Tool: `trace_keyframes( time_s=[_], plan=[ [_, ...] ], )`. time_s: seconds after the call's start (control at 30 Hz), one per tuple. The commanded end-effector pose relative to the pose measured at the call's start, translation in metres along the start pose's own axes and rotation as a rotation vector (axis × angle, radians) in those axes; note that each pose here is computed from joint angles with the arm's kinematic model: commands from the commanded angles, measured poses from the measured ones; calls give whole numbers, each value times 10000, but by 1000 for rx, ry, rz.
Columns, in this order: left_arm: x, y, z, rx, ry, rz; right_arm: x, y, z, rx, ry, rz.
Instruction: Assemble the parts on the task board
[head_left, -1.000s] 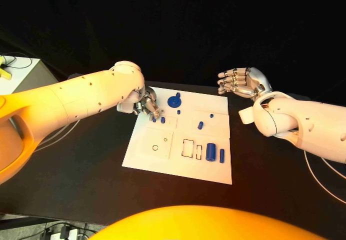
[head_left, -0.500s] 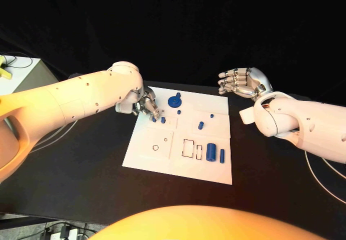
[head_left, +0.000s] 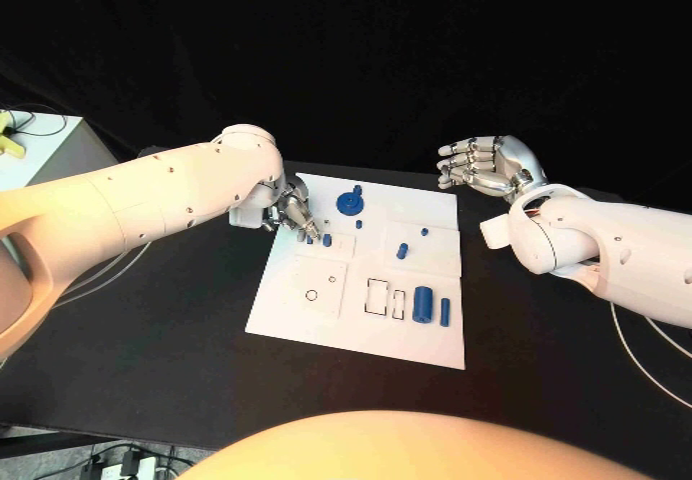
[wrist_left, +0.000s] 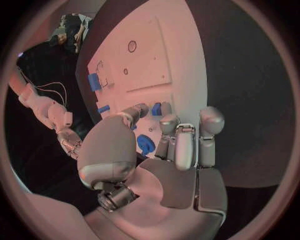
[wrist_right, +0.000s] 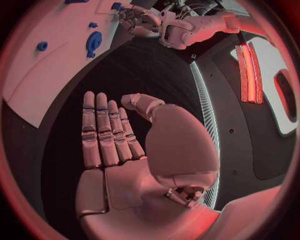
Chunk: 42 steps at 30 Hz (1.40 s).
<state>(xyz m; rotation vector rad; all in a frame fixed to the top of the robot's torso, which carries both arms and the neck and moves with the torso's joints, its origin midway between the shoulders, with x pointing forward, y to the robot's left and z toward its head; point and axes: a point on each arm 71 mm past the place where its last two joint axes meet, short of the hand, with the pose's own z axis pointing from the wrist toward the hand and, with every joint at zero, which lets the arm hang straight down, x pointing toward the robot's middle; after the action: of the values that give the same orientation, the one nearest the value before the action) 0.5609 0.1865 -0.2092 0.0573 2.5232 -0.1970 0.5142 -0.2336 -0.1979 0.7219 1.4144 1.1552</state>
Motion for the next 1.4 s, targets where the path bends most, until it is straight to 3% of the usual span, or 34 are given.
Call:
trace_keyframes(
  time_s=[0.03,0.53,1.4],
  plan=[
    [21,24,10,-17,-4,-4,14,9,-4,-14,17,1],
    [13,44,-64,5,-40,-30,11,5,-7,-12,18,1],
    [-6,-146,-25,6,-74,18,17,7,-13,-12,21,3]
  ],
)
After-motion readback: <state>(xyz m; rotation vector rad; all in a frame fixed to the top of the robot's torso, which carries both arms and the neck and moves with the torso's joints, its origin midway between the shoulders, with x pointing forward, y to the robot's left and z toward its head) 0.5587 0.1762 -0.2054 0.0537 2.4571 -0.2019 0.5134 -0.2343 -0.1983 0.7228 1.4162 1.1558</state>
